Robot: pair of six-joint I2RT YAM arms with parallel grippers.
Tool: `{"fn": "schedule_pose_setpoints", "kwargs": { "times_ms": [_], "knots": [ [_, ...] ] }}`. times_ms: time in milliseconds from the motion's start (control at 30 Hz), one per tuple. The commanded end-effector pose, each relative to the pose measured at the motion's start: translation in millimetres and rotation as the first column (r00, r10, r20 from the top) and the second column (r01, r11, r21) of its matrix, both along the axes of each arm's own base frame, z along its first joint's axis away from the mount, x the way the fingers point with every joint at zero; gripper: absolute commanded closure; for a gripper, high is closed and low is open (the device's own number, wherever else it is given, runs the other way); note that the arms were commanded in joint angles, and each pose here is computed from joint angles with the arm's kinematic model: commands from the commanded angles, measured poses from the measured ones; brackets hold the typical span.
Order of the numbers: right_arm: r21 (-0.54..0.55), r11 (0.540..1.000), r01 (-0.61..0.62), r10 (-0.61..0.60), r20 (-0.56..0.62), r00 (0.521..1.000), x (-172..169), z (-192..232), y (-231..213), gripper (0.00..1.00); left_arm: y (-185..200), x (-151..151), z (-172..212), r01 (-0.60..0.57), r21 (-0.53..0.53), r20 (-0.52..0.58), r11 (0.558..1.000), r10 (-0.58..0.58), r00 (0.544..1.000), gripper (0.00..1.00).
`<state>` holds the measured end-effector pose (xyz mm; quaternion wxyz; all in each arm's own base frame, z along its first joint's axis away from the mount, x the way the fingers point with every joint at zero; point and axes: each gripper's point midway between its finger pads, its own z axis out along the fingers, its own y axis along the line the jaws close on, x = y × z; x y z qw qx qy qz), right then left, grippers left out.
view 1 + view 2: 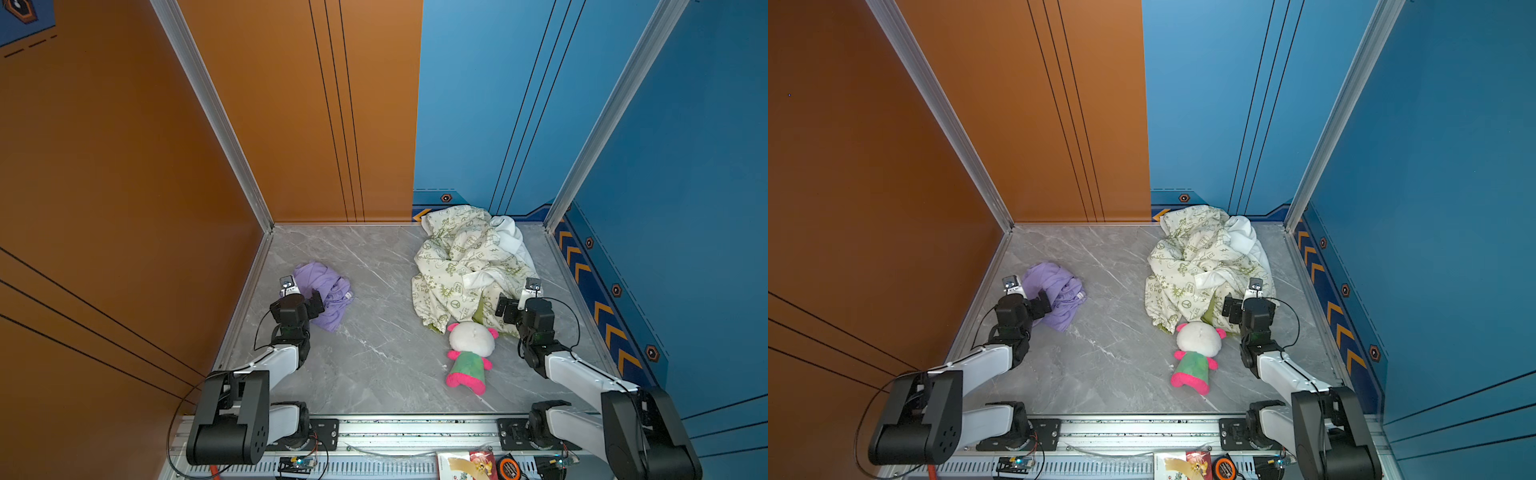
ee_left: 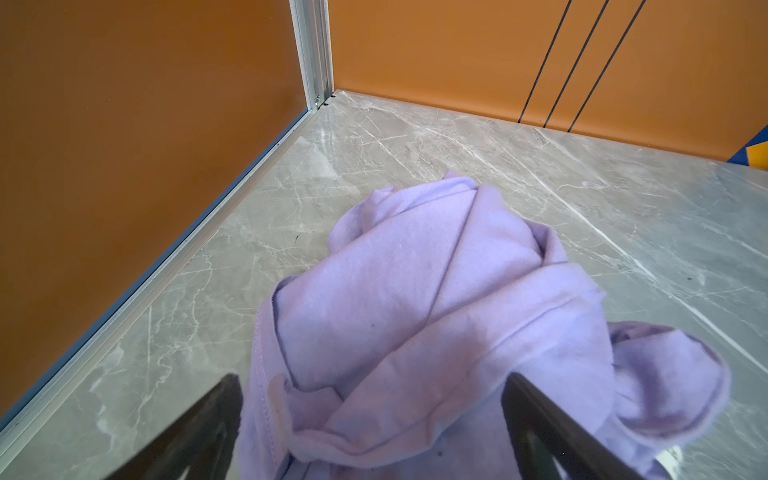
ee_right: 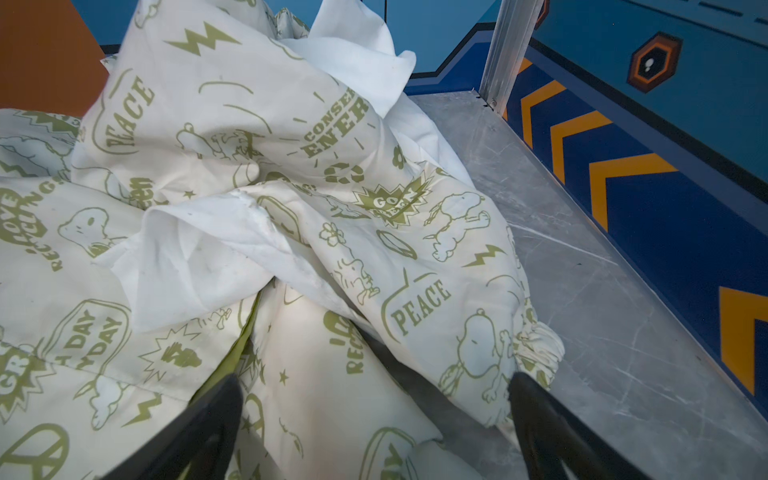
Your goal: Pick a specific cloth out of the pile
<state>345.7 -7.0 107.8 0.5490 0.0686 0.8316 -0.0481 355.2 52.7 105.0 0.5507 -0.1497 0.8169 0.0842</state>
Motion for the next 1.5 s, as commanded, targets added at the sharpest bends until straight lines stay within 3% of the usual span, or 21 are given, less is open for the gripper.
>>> {"fn": "schedule_pose_setpoints", "kwargs": {
  "times_ms": [0,200,333,467,733,1467],
  "knots": [
    [-0.024,0.999,-0.035,0.037,0.104,0.994,14.7,16.3,4.3,0.00,-2.1,9.1,16.4,0.010,0.064,0.089,0.998,-0.016,0.996,0.02],
    [-0.086,0.989,-0.119,0.126,0.082,0.989,31.6,8.1,17.7,0.00,-13.1,17.4,3.4,0.060,0.101,0.123,0.993,-0.072,0.990,0.02],
    [-0.084,0.995,-0.054,0.065,0.132,0.989,29.8,-2.1,6.0,0.00,-24.0,23.1,-4.7,0.098,0.145,0.117,0.984,-0.116,0.986,0.02],
    [-0.091,0.993,-0.078,0.091,0.153,0.984,31.8,-5.0,10.5,0.00,-27.6,30.1,-8.0,0.120,0.149,0.072,0.982,-0.132,0.989,0.02],
    [-0.040,0.999,0.002,0.001,0.072,0.997,46.0,-13.2,-9.3,0.00,-20.3,33.3,-10.1,0.081,0.142,0.044,0.987,-0.088,0.995,0.02],
    [-0.020,1.000,-0.017,0.019,0.065,0.998,47.2,-15.0,-8.3,0.00,-23.7,33.9,-10.2,0.093,0.151,0.039,0.984,-0.100,0.994,0.02]
  ]
}}
